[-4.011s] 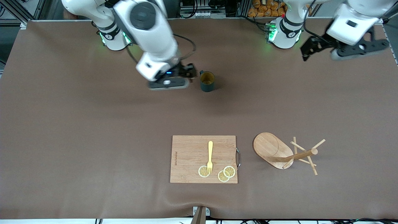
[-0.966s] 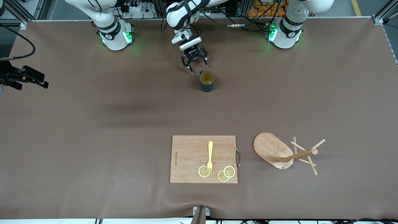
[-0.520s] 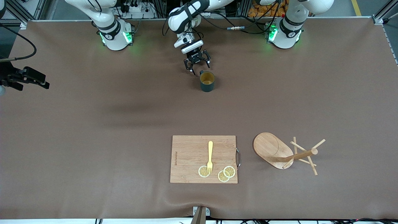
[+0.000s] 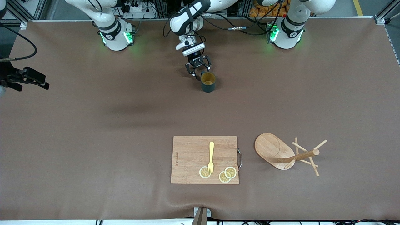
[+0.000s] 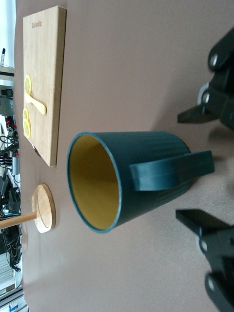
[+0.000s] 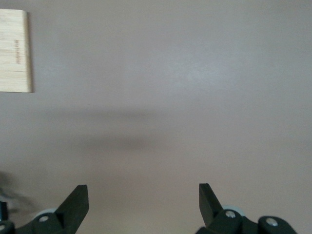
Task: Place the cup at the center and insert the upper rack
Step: 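Lower the left gripper onto the mug handle and close it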
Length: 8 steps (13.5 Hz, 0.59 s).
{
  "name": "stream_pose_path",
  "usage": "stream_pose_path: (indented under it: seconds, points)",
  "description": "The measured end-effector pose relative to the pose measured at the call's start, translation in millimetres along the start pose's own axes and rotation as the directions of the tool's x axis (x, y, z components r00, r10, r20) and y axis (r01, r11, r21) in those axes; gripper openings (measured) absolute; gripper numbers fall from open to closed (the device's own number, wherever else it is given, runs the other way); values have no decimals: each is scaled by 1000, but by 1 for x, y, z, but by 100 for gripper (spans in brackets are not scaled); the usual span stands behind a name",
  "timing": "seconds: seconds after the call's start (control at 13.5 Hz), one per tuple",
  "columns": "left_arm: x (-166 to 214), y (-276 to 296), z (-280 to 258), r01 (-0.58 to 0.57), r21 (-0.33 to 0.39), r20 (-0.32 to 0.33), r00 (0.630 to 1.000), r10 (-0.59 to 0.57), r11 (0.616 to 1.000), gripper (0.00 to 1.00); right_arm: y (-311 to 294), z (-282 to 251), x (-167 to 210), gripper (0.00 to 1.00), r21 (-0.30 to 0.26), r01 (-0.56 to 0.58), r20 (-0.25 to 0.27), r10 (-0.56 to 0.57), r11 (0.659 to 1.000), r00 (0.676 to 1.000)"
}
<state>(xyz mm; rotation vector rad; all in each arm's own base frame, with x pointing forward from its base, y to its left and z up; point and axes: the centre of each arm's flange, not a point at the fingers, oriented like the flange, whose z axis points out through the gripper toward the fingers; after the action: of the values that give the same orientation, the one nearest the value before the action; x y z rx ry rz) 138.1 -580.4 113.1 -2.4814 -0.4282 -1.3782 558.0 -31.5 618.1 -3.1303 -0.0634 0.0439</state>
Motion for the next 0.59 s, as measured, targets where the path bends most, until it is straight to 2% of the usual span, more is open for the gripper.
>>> stream_pose_path:
  seconds: [0.07, 0.15, 0.22, 0.3, 0.52, 0.59]
  points:
    - [1, 0, 2, 1, 2, -2, 1000, -1, 1000, 74, 0, 0, -1, 100, -13, 2, 8, -2, 1000, 1000]
    - [2, 0, 4, 3, 5, -6, 1000, -3, 1000, 67, -2, 0, -3, 100, -16, 3, 22, -2, 1000, 1000]
    - [3, 1, 8, 5, 9, -10, 1000, -4, 1000, 67, -3, 0, -4, 100, -18, -2, 34, 2, 1000, 999]
    - [4, 1, 11, 7, 13, -14, 1000, -6, 1000, 61, -3, 0, -6, 100, -20, -5, 38, 5, 1000, 999]
    - [8, 4, 20, 11, 3, -33, 999, -11, 1000, 57, -4, -3, -8, 100, -21, -9, 40, 9, 1000, 999]
    - [10, 6, 22, 12, -5, -40, 999, -13, 1000, 49, -4, -3, -8, 100, -21, -9, 39, 10, 1000, 999]
